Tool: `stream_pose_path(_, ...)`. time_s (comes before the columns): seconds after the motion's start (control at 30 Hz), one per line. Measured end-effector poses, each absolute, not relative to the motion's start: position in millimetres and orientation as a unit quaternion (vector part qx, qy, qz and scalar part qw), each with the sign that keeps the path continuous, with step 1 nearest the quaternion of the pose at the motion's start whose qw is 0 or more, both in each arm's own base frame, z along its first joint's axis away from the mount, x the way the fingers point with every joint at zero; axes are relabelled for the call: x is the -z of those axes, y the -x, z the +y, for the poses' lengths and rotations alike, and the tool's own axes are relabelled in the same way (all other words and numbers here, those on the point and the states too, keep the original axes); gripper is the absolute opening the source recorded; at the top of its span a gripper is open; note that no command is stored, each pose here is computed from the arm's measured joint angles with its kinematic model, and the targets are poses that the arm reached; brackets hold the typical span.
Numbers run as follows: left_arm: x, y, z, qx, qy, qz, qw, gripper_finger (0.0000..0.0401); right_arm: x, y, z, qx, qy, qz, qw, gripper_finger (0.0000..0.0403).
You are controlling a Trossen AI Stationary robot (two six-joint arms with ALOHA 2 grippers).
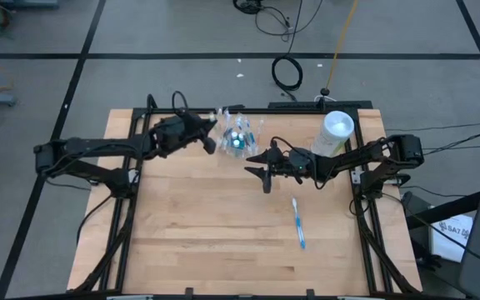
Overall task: Pick & Place toothbrushing station
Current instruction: Put the green toothbrush into the transparent organizer
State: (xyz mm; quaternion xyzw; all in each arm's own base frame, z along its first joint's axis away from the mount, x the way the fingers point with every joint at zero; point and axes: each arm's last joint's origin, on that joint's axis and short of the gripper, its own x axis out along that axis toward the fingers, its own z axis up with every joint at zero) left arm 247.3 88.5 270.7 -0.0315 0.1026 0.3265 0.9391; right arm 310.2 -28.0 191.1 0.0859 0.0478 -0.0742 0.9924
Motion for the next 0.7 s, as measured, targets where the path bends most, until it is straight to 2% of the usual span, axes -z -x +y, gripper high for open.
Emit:
stream_pose_path(0.23, -252.9, -254.2, 101.9, -0.362, 0.032, 0.135, 0.922, 0.0007, -191.1, -310.1, -28.2, 0.075, -0.084, 0.048, 0.992, 0.0151)
stream_pose_path(0.4, -237.1, -259.3, 115.4, -0.382, 0.066, 0.147, 0.910, 0.0022, -191.0, -310.1, -28.2, 0.074, -0.084, 0.048, 0.992, 0.0151)
stream_pose_path(0.6, -225.4, -263.1, 121.9, -0.348, 0.103, 0.162, 0.918, 0.0007, -190.4, -310.1, -28.2, 0.075, -0.084, 0.052, 0.992, 0.0151)
stream_pose_path(0.7, -222.7, -264.3, 121.9, -0.342, 0.104, 0.168, 0.919, 0.0013, -190.3, -310.0, -28.2, 0.075, -0.084, 0.052, 0.992, 0.0150)
